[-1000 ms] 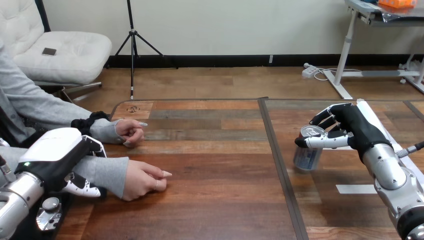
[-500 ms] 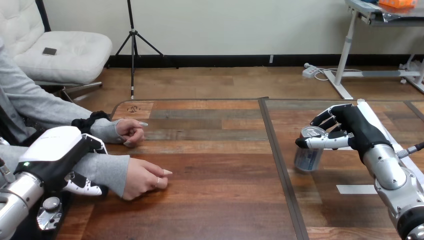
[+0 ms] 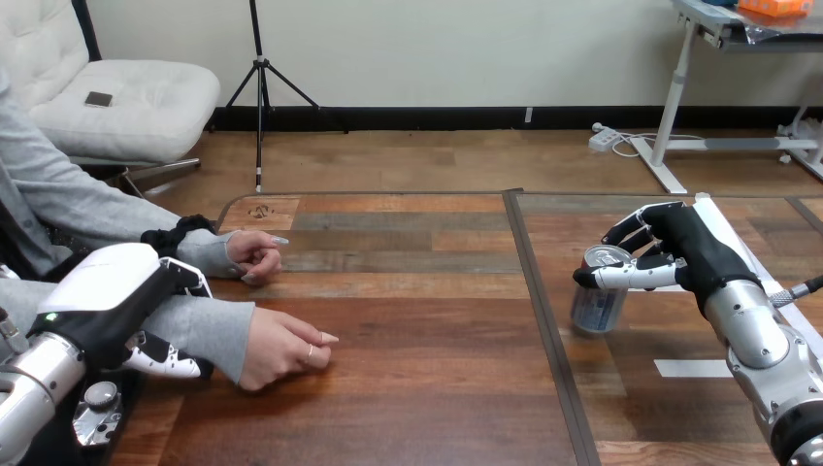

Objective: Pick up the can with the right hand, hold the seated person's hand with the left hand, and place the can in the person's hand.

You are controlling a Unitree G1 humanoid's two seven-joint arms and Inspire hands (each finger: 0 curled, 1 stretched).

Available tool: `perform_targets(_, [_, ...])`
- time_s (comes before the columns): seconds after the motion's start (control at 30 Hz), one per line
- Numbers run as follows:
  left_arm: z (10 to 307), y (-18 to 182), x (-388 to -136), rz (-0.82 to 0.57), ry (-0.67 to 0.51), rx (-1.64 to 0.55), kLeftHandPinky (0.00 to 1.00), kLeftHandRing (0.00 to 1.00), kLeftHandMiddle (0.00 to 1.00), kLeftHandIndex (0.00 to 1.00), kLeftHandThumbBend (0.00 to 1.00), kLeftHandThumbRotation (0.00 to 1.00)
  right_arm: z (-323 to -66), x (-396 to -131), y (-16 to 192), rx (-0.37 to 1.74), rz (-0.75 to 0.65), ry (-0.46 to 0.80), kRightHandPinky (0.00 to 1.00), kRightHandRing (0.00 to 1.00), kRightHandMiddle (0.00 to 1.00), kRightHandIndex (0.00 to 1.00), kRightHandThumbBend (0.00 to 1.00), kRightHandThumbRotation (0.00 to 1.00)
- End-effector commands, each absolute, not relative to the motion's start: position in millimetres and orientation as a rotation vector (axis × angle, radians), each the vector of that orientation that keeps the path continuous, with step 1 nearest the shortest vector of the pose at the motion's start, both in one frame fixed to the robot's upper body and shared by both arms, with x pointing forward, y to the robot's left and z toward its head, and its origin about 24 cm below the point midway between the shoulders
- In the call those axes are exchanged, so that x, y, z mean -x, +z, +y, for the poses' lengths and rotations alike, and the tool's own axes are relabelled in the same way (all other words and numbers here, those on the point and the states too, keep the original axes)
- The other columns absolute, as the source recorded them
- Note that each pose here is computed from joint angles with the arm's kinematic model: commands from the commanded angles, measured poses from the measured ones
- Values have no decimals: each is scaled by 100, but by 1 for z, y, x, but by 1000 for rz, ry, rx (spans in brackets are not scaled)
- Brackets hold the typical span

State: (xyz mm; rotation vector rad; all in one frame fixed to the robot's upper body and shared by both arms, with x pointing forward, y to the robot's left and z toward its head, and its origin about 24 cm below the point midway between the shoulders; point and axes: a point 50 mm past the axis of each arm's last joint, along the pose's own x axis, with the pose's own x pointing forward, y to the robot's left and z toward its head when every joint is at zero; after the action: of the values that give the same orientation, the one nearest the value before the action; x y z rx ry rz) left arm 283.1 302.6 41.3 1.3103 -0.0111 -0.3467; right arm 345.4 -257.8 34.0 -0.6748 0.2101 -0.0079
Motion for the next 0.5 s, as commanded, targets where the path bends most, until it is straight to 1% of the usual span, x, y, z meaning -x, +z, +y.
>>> perform_targets(0.0, [299, 82, -302, -186, -254, -1294, 35, 40, 45, 49, 73, 0, -257, -362, 71, 677, 68, -39, 33, 37, 42, 46, 77, 0])
perform_targets(0.33, [295, 93, -302, -316, -220, -1242, 31, 35, 41, 45, 78, 0, -256, -363, 72, 681, 56, -29, 34, 38, 42, 46, 76, 0])
perform_targets(0.47, [294, 97, -303, -336, -205, -1228, 29, 32, 38, 44, 78, 0, -255, -363, 73, 679, 56, -29, 34, 38, 42, 46, 76, 0])
